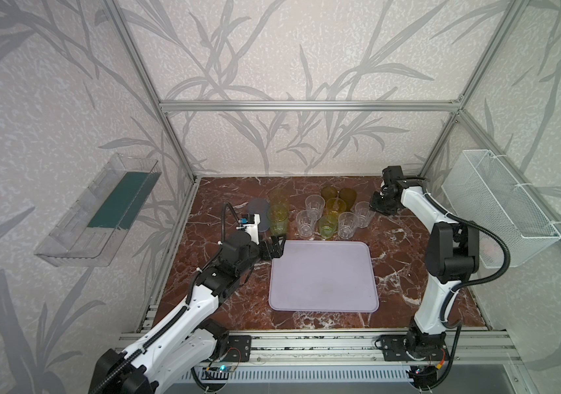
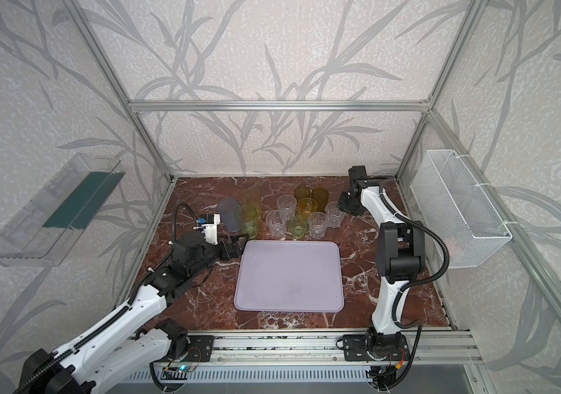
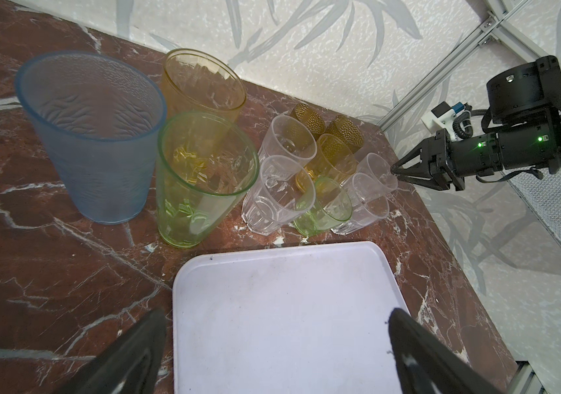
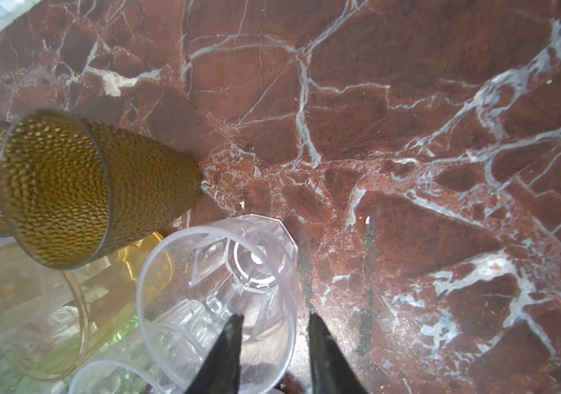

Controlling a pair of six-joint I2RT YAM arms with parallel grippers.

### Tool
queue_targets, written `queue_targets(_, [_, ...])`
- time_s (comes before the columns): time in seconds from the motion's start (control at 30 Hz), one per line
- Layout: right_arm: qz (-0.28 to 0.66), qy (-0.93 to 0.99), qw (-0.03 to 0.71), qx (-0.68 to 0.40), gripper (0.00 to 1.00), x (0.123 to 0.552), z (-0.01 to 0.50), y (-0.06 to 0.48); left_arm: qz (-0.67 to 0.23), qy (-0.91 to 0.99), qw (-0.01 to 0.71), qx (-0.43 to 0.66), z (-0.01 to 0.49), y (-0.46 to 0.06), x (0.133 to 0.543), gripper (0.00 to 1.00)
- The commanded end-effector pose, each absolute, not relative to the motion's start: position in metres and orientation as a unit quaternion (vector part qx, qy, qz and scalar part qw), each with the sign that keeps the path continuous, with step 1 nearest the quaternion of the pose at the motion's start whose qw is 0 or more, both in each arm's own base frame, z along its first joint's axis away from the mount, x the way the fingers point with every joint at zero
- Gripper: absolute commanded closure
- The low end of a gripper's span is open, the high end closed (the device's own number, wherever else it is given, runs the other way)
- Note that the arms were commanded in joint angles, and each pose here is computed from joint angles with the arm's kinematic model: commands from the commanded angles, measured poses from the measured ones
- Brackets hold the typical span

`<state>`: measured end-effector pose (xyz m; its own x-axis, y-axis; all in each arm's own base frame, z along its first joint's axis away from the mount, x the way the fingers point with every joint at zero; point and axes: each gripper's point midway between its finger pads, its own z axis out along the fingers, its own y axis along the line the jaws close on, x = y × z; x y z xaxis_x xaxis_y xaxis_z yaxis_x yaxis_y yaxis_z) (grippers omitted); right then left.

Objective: Place the glasses into the tray
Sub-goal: Pick up the glass from the top-right of the table.

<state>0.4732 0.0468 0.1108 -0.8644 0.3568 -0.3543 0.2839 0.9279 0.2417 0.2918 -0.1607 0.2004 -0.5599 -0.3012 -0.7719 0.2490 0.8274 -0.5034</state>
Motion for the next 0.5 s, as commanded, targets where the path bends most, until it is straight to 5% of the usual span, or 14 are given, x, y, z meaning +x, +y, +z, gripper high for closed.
queue_targets(0.0, [0.075, 0.963, 0.19, 0.174, 0.7, 0.474, 0.104, 0.04, -0.298, 0.825, 0.479, -0.019, 0.215, -0.161, 0.296, 0.01])
queue_targets(0.47, [0.068, 0.966, 0.178, 0.175, 0.78, 0.474, 0.092, 0.038, -0.285, 0.836, 0.469, -0.022, 0.205, -0.157, 0.296, 0.01])
